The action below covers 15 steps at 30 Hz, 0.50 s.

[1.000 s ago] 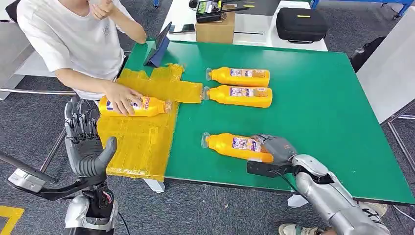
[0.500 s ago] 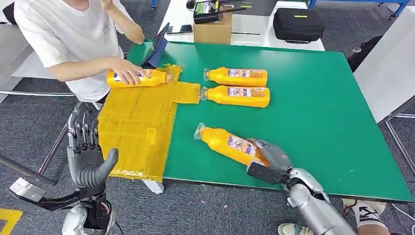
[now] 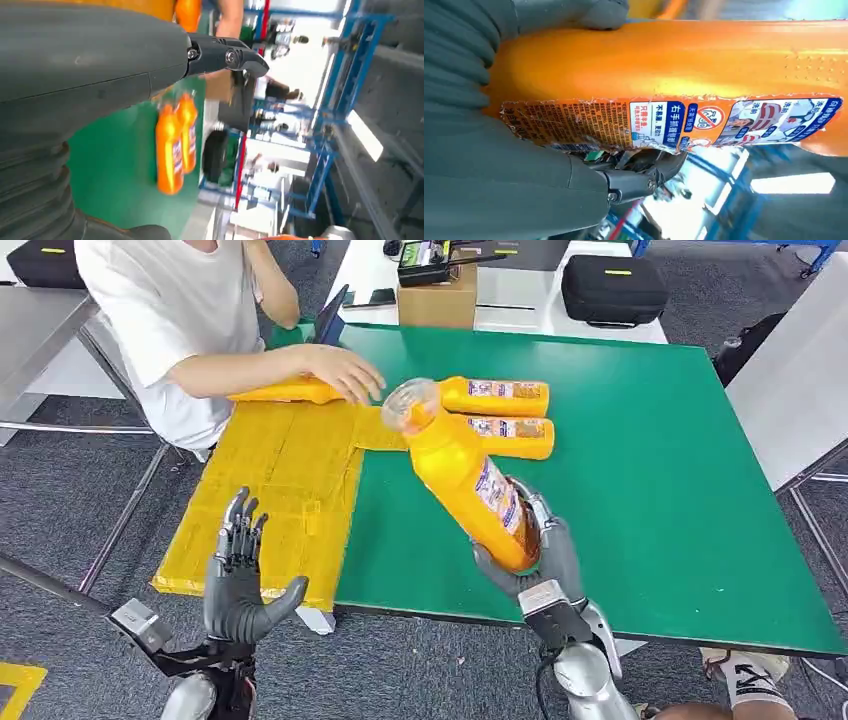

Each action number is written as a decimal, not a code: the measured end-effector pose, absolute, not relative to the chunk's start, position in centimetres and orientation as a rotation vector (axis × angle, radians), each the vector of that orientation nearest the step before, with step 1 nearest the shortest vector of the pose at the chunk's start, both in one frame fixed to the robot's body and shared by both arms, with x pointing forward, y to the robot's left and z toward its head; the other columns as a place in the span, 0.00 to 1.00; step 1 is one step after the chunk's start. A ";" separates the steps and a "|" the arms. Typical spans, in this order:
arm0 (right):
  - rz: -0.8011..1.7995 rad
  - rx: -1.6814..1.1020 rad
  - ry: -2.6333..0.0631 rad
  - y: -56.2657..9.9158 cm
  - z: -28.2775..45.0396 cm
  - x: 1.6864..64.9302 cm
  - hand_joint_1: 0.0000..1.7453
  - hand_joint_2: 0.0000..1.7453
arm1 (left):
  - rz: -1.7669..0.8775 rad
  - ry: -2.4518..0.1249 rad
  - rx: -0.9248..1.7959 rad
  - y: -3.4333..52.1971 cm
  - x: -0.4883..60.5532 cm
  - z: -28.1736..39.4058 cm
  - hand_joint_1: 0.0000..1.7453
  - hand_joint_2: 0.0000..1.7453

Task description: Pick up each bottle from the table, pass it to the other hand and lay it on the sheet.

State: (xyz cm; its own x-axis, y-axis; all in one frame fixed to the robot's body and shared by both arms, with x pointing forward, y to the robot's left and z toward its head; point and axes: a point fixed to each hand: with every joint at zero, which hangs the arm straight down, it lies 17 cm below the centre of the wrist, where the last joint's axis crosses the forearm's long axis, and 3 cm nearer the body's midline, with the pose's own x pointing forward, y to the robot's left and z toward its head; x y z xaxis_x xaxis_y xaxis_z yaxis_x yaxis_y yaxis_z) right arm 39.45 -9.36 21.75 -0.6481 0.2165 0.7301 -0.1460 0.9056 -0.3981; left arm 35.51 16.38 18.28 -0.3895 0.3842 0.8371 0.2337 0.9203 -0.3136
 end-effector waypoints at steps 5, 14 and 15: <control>0.506 0.027 -2.237 -8.5 23.1 39.1 1.00 1.00 | 0.061 -1.974 -0.576 13.0 34.2 18.1 0.00 1.00; 0.698 0.186 -2.210 -2.7 21.4 37.1 1.00 1.00 | -0.030 -1.989 -0.770 9.6 33.3 20.0 0.00 1.00; 0.704 0.195 -2.203 -2.5 21.0 36.9 1.00 1.00 | -0.024 -1.995 -0.783 9.5 33.5 20.4 0.00 1.00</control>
